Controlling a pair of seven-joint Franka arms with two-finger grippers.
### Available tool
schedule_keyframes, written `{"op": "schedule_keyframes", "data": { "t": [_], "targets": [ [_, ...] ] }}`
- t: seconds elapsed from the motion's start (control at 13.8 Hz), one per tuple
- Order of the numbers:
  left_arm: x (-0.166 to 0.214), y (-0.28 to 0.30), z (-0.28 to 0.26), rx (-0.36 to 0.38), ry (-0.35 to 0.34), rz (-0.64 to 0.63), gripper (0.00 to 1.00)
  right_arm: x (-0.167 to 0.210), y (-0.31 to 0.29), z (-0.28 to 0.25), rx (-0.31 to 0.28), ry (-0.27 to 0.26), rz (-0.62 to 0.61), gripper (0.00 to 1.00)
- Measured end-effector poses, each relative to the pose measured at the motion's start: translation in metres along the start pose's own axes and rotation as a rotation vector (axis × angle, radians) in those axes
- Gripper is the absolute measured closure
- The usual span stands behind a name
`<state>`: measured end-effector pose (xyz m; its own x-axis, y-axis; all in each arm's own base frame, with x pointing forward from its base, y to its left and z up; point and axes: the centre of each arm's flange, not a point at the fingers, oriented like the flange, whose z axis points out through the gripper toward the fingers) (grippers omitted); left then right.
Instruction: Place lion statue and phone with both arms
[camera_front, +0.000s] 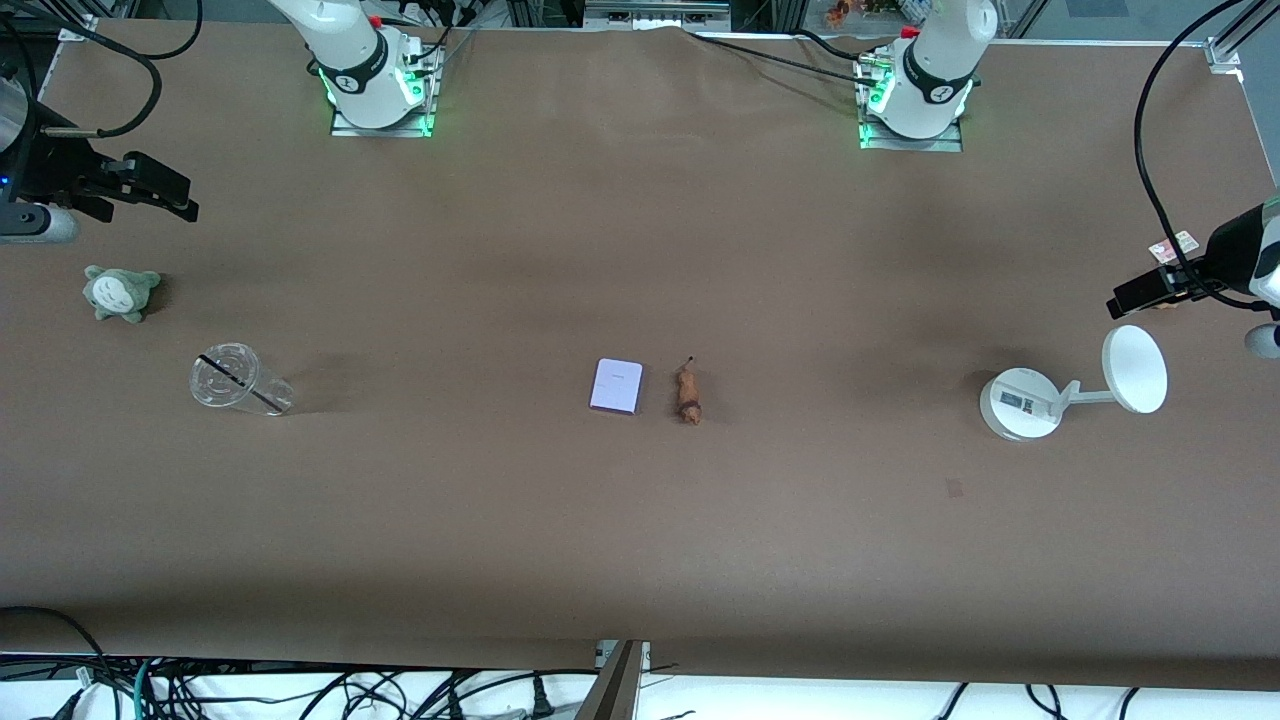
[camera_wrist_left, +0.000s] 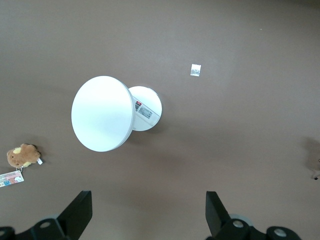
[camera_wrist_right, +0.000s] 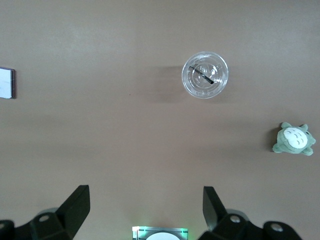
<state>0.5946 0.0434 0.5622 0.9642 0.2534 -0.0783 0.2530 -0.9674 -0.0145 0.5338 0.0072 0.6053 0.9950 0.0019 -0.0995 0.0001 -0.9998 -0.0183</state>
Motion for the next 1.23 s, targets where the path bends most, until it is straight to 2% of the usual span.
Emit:
{"op": "schedule_keyframes", "data": {
  "t": [0.87, 1.23],
  "targets": [
    [0.0, 0.003, 0.0, 0.0, 0.0, 0.005, 0.0, 0.0, -0.001, 0.0, 0.0, -0.001, -0.002, 0.0],
    [-0.002, 0.021, 0.005, -0.001, -0.01, 0.035, 0.0, 0.001, -0.001, 0.002, 0.0, -0.004, -0.003, 0.0]
  ]
}}
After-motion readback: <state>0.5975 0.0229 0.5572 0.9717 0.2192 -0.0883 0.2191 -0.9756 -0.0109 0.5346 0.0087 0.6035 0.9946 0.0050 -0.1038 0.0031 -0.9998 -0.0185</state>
